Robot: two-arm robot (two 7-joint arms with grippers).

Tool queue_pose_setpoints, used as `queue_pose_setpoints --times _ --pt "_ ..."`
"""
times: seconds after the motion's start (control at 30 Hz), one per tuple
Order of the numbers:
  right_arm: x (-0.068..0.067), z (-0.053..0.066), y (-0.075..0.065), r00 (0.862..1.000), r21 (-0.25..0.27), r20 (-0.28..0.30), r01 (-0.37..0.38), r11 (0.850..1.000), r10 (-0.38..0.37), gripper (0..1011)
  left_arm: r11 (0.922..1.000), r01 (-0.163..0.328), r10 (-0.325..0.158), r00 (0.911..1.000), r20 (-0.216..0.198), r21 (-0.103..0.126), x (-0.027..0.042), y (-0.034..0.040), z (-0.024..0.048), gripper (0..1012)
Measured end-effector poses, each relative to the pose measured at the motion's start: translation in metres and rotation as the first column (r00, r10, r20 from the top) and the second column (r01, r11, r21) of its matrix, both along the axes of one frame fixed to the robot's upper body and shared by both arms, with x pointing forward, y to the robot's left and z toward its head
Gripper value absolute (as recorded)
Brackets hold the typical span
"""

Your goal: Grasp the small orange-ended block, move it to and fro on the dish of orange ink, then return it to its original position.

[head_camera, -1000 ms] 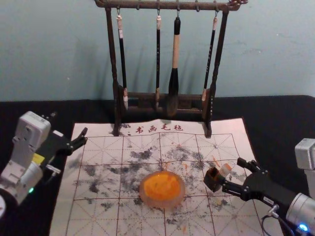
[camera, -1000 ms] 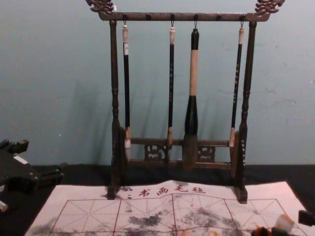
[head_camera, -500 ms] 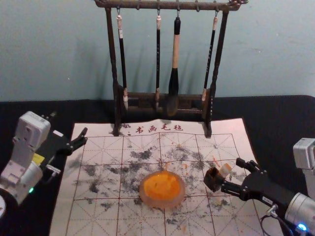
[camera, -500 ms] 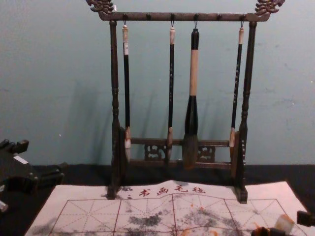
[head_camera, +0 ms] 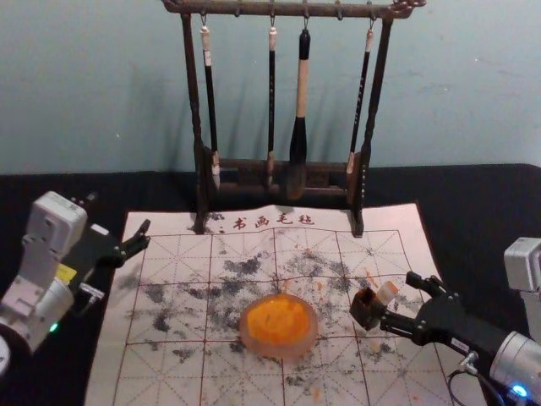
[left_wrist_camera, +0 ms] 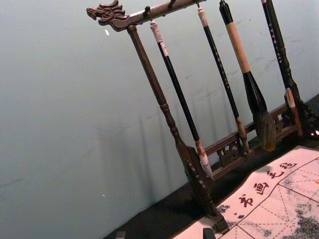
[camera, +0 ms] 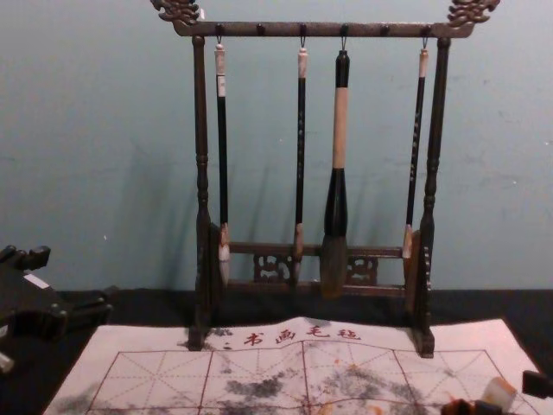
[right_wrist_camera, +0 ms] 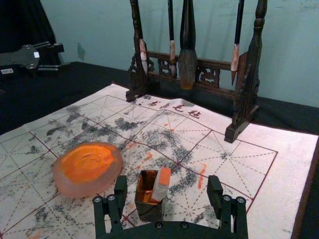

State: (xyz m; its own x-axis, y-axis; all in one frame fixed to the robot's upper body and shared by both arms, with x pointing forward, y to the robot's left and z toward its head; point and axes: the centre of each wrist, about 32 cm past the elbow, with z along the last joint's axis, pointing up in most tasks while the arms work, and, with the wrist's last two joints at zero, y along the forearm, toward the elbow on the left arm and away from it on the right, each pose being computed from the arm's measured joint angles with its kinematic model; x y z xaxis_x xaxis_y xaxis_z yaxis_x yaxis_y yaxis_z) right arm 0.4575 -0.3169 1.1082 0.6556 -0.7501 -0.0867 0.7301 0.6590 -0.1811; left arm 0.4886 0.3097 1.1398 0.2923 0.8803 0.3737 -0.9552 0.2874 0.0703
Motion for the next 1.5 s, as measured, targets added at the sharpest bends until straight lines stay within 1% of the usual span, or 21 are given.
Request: queue_pose_setpoints --times 0.37,0.57,0.63,0.67,0.7,0.77,0.8,0.87,0.9,0.97,1.0,1.07,1.13,1.2,1.23,1.27,1.3,1.33,1.4,1.5 --pt "0.0000 0.0002 0.0001 1.000 0.000 0.001 0.000 1.000 0.000 1002 1.0000 0.000 0.000 1.0000 0.000 0.000 0.0000 0.0000 0.0000 1001" --pt "-0.0001 0.0002 0.0002 1.000 0.001 0.002 0.000 1.000 0.000 903 1.0000 0.000 0.000 1.0000 0.000 0.000 0.0000 0.0000 0.0000 1001" --pt "-0.0001 0.0002 0.0002 1.000 0.001 0.002 -0.001 1.000 0.001 850 1.0000 0.000 0.000 1.0000 0.000 0.000 0.0000 0.0000 0.0000 1001" --pt "-0.0001 0.0002 0.0002 1.000 0.001 0.002 -0.001 1.000 0.001 797 1.0000 0.000 0.000 1.0000 0.000 0.000 0.0000 0.0000 0.0000 1001" --pt "-0.0001 0.0002 0.0002 1.000 0.001 0.002 -0.001 1.000 0.001 797 1.0000 0.000 0.000 1.0000 0.000 0.000 0.0000 0.0000 0.0000 1001" --pt "-0.0001 0.0002 0.0002 1.000 0.001 0.002 -0.001 1.000 0.001 722 1.0000 0.000 0.000 1.0000 0.000 0.000 0.0000 0.0000 0.0000 1001" --pt "-0.0001 0.0002 0.0002 1.000 0.001 0.002 -0.001 1.000 0.001 706 1.0000 0.000 0.000 1.0000 0.000 0.000 0.0000 0.0000 0.0000 1001" --pt "-0.0001 0.0002 0.0002 1.000 0.001 0.002 -0.001 1.000 0.001 604 1.0000 0.000 0.000 1.0000 0.000 0.000 0.0000 0.0000 0.0000 1001" --pt "-0.0001 0.0002 0.0002 1.000 0.001 0.002 -0.001 1.000 0.001 604 1.0000 0.000 0.000 1.0000 0.000 0.000 0.0000 0.0000 0.0000 1001" --pt "-0.0001 0.0002 0.0002 1.000 0.001 0.002 -0.001 1.000 0.001 543 1.0000 0.000 0.000 1.0000 0.000 0.000 0.0000 0.0000 0.0000 1001" --pt "-0.0001 0.0002 0.0002 1.000 0.001 0.002 -0.001 1.000 0.001 482 1.0000 0.000 0.000 1.0000 0.000 0.000 0.0000 0.0000 0.0000 1001" --pt "-0.0001 0.0002 0.0002 1.000 0.001 0.002 -0.001 1.000 0.001 448 1.0000 0.000 0.000 1.0000 0.000 0.000 0.0000 0.0000 0.0000 1001" --pt "-0.0001 0.0002 0.0002 1.000 0.001 0.002 -0.001 1.000 0.001 359 1.0000 0.000 0.000 1.0000 0.000 0.000 0.0000 0.0000 0.0000 1001" --pt "-0.0001 0.0002 0.0002 1.000 0.001 0.002 -0.001 1.000 0.001 321 1.0000 0.000 0.000 1.0000 0.000 0.000 0.0000 0.0000 0.0000 1001" --pt "-0.0001 0.0002 0.0002 1.000 0.001 0.002 -0.001 1.000 0.001 256 1.0000 0.000 0.000 1.0000 0.000 0.000 0.0000 0.0000 0.0000 1001" --pt "-0.0001 0.0002 0.0002 1.000 0.001 0.002 -0.001 1.000 0.001 243 1.0000 0.000 0.000 1.0000 0.000 0.000 0.0000 0.0000 0.0000 1001" --pt "-0.0001 0.0002 0.0002 1.000 0.001 0.002 -0.001 1.000 0.001 201 1.0000 0.000 0.000 1.0000 0.000 0.000 0.0000 0.0000 0.0000 1001" --pt "-0.0001 0.0002 0.0002 1.000 0.001 0.002 -0.001 1.000 0.001 190 1.0000 0.000 0.000 1.0000 0.000 0.000 0.0000 0.0000 0.0000 1001" --pt "-0.0001 0.0002 0.0002 1.000 0.001 0.002 -0.001 1.000 0.001 133 1.0000 0.000 0.000 1.0000 0.000 0.000 0.0000 0.0000 0.0000 1001" --pt "-0.0001 0.0002 0.0002 1.000 0.001 0.002 -0.001 1.000 0.001 113 1.0000 0.000 0.000 1.0000 0.000 0.000 0.0000 0.0000 0.0000 1001"
